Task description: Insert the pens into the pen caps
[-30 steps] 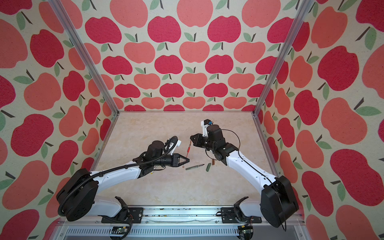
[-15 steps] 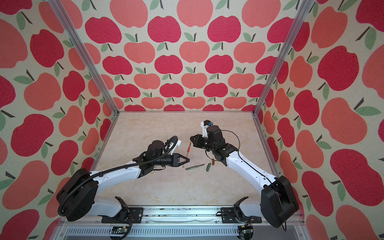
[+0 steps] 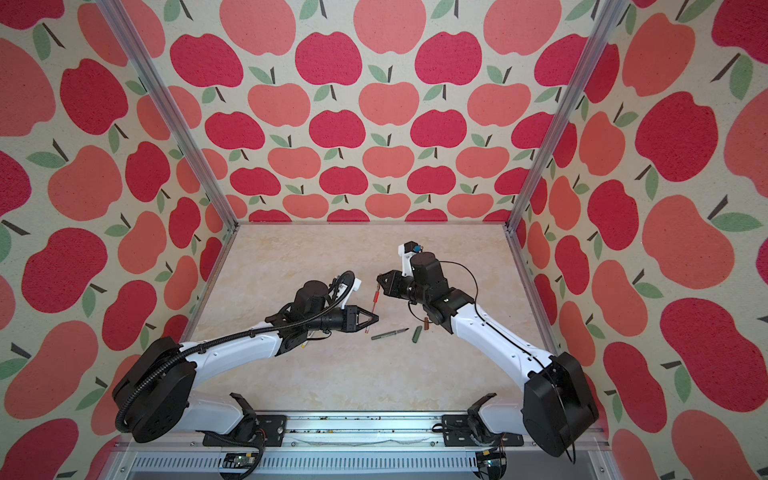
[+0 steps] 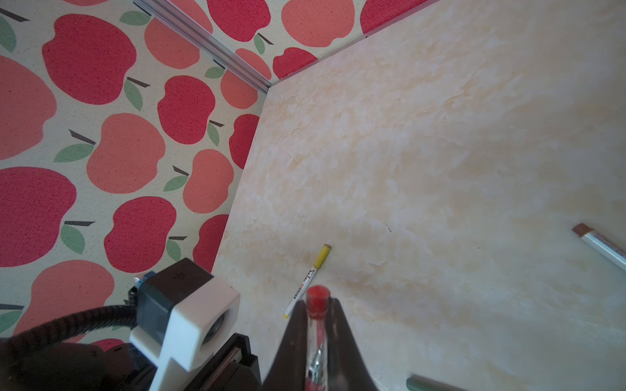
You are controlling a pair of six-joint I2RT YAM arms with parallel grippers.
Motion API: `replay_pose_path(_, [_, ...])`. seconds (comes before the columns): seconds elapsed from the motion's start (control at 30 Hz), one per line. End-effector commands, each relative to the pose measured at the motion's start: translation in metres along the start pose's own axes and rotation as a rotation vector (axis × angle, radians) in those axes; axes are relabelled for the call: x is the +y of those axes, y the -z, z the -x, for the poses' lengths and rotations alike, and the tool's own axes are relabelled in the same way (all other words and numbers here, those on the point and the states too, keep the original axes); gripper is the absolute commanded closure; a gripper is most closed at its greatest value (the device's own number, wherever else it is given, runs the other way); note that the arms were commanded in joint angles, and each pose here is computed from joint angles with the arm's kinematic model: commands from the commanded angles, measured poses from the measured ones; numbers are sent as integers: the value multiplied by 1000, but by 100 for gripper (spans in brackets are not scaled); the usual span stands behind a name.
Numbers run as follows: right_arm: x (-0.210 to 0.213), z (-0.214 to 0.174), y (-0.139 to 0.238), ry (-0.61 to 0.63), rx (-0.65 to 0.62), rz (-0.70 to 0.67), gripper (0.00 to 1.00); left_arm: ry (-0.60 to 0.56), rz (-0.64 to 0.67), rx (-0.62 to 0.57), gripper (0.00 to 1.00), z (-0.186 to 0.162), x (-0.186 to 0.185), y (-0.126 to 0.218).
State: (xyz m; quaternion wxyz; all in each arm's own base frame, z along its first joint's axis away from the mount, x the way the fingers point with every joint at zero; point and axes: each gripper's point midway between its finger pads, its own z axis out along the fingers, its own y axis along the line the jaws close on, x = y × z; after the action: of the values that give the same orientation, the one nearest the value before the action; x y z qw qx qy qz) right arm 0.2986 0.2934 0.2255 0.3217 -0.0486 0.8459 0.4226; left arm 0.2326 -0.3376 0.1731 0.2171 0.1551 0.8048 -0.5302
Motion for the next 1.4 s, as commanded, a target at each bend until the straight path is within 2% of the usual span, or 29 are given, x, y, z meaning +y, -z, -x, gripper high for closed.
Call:
replay_pose_path(0.0, [14, 1, 6, 11, -20, 38, 87, -31, -6, -48, 100, 10, -4, 5])
replay_pose_path(0.6, [16, -18, 11, 26, -23, 19, 91, -83, 66, -197, 100, 32, -5, 26])
replay_pose_path(0.77, [19, -23, 10, 38, -6, 27, 91, -127, 87, -194, 100, 35, -8, 30])
replay_pose_path(1.37, [21, -65, -2, 88, 86, 26, 92, -309, 171, -302, 100, 73, -23, 60])
